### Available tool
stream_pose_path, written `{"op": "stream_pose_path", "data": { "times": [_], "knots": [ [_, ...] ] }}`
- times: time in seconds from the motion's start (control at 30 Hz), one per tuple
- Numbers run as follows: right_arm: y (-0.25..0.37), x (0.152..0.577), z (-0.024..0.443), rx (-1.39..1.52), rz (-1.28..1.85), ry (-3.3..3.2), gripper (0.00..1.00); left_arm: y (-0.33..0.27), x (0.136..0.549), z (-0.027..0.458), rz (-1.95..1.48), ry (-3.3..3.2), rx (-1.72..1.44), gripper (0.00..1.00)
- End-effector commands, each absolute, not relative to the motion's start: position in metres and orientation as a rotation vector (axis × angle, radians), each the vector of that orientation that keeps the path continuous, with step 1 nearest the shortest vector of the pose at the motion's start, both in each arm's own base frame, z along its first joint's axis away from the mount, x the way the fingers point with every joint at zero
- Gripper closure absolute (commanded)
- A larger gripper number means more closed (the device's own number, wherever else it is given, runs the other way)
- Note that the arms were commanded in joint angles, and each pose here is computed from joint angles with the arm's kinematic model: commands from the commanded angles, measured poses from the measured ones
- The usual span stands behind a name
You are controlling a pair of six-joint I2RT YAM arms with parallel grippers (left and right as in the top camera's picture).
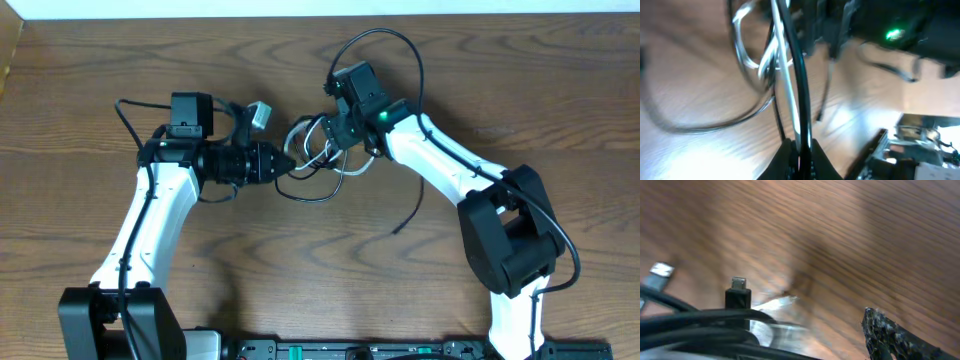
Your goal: Untangle cables
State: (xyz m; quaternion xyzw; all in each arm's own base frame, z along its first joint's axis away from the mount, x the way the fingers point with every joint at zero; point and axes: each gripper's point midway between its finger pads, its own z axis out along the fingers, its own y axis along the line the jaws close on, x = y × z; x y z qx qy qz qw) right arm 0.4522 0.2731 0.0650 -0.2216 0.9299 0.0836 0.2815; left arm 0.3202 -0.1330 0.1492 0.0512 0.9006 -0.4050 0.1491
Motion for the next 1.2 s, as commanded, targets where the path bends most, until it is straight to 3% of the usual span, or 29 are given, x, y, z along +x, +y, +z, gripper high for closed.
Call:
{"op": "stream_pose_path", "data": {
  "times": [0.0,0.17,0.57,1.0,1.17],
  "knots": [
    [0.242,0.463,0.043,-0.508,0.044,2.533,0.27,-0.097,0.325,0.126,-0.823,2.741,-0.04,0.93],
    [0.23,0.464,0.028,-0.494,0.002,2.57,0.27,-0.05,0.316,0.102,-0.45,2.865,-0.415,0.93],
    [0.221,0.464,0.022,-0.481,-0.014,2.595,0.28,-0.007,0.302,0.092,-0.153,2.864,-0.751,0.92],
    [0.213,0.456,0.017,-0.486,-0.035,2.642,0.28,0.034,0.289,0.09,-0.156,2.787,-1.128,0.93],
    [0.213,0.456,0.017,-0.484,-0.036,2.642,0.21,0.042,0.289,0.09,-0.129,2.77,-1.15,0.93]
  ]
}}
